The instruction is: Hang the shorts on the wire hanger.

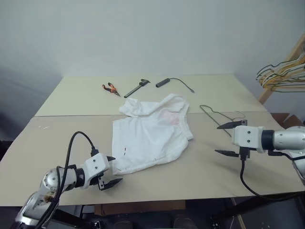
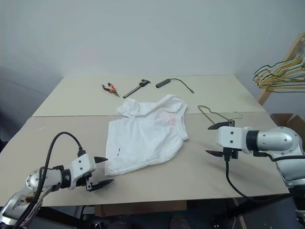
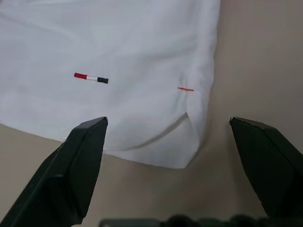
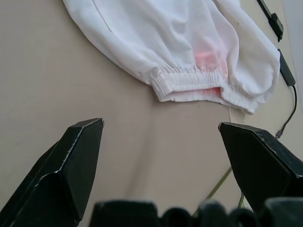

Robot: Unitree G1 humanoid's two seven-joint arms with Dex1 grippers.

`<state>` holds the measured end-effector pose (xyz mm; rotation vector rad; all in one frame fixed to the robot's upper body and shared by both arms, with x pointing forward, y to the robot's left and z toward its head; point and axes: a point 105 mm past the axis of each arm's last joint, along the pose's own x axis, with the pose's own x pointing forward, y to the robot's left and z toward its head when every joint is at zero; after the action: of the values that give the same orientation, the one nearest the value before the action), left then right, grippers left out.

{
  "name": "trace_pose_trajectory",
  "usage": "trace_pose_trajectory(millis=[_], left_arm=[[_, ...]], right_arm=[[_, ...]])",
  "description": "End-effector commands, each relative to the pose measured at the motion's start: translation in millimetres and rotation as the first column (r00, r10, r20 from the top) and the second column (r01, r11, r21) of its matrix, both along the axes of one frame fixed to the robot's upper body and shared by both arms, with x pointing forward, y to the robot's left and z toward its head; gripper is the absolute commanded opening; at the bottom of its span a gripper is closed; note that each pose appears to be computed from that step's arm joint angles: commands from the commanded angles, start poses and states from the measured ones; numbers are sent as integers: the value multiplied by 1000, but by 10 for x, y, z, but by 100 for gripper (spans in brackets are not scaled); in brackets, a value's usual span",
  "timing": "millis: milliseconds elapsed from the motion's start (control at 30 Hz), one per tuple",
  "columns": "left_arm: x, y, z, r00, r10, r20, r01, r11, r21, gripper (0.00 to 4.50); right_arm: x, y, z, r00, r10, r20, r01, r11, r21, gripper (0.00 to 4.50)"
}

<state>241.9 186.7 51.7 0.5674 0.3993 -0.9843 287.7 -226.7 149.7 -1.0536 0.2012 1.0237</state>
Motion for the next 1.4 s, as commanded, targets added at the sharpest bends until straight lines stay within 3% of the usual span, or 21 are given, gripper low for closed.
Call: trace_pose_trajectory(millis=[33,67,167,400,567,700,900,1100,1400], left_arm=[[78,-87,-20,999,-32,-6,32,999,-34,450],[77,-98,-59,999,-50,-21,49,999,-21,450],[59,-123,-126,994,-88,-66,87,996,-11,389],[124,-37,-143,995,-72,-64,75,996,44,156],[207,113,21,1000,-26,-8,26,999,47,2],[213,154,271,998,-25,59,24,1000,20,2],[159,187,629,994,-25,108,27,1000,-16,2],[140,280,685,992,-8,125,6,1000,12,2],[125,253,706,991,7,136,-5,1000,-12,2]], right_arm=[[-16,-30,143,998,-14,53,14,1000,-3,449],[-22,-29,138,998,-15,53,16,1000,-4,449],[-31,-25,144,998,-22,56,22,1000,0,450],[-42,-20,143,998,-28,58,28,1000,1,450],[23,69,76,996,-15,82,16,1000,-13,450],[154,296,-61,989,25,144,-21,999,-28,450],[553,740,-286,952,98,291,-83,995,-62,450],[798,912,-569,920,190,343,-134,974,-182,450],[915,1162,-704,903,257,345,-209,963,-169,450]])
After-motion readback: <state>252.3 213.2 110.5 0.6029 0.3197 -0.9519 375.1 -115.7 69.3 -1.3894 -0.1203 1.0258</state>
